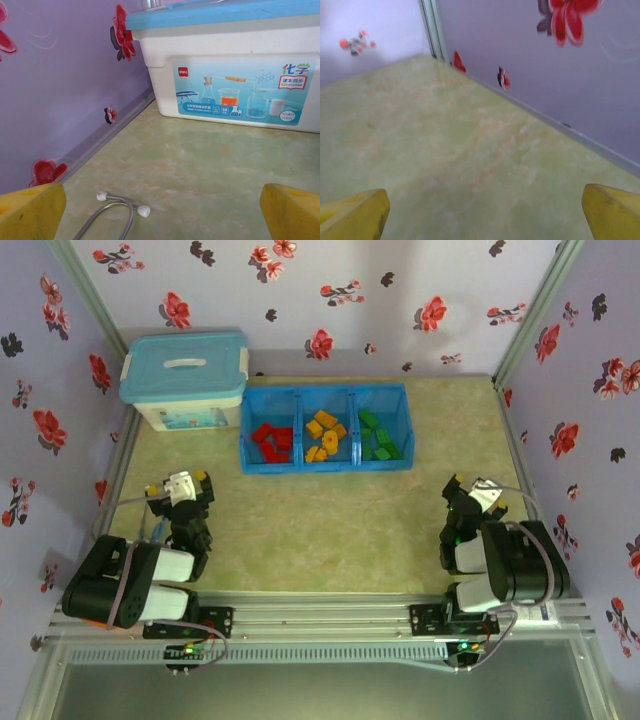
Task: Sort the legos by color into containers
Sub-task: Reset both arms
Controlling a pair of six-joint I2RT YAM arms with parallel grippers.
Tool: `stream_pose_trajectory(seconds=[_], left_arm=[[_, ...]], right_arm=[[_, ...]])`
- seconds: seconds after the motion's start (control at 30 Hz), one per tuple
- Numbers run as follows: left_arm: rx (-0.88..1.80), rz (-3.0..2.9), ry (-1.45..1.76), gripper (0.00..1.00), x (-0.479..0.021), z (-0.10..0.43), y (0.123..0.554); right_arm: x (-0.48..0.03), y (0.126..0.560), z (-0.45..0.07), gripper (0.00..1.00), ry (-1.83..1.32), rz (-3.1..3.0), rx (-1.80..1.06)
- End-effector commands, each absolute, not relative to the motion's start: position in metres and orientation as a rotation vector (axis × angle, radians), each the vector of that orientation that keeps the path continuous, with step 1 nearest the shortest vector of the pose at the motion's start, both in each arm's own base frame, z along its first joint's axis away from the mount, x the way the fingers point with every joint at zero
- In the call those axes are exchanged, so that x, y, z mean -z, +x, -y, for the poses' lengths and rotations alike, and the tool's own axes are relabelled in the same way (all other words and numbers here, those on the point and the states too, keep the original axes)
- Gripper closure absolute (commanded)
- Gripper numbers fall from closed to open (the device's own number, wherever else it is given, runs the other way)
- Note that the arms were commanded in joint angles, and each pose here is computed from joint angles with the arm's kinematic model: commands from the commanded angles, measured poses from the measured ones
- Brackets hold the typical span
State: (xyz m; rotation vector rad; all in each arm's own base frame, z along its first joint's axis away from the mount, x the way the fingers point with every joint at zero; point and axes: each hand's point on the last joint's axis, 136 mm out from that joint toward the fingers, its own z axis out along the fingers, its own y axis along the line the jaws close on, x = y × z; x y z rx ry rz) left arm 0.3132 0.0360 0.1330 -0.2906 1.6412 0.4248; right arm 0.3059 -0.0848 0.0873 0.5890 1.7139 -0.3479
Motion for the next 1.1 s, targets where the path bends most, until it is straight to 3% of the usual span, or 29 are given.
stream_pose_trajectory(seconds=[0.0,0.27,0.4,0.47,1.07], left_arm=[[-0.397,-1.6,-0.299,0.0,-0.143,-0.038,0.319],[-0.358,-1.665,-0.232,0.0,-0.125,-0.035,0.342],[-0.237,-1.735,0.074,0.0,-0.104,0.012,0.361],[-0.225,-1.739,0.073,0.0,-0.104,0.01,0.36],[-0.161,-1.912,-0.109,0.0,-0.095,-0.028,0.396]], right_arm=[[-0.117,0.315,0.08,0.01,0.594,-1.588,0.254],[-0.117,0.328,0.058,0.01,0.445,-1.622,0.211],[-0.106,0.348,0.016,0.0,0.193,-1.704,0.187],[-0.103,0.355,0.003,0.01,0.121,-1.719,0.225],[-0.089,0.386,0.044,0.01,0.341,-1.886,0.209]])
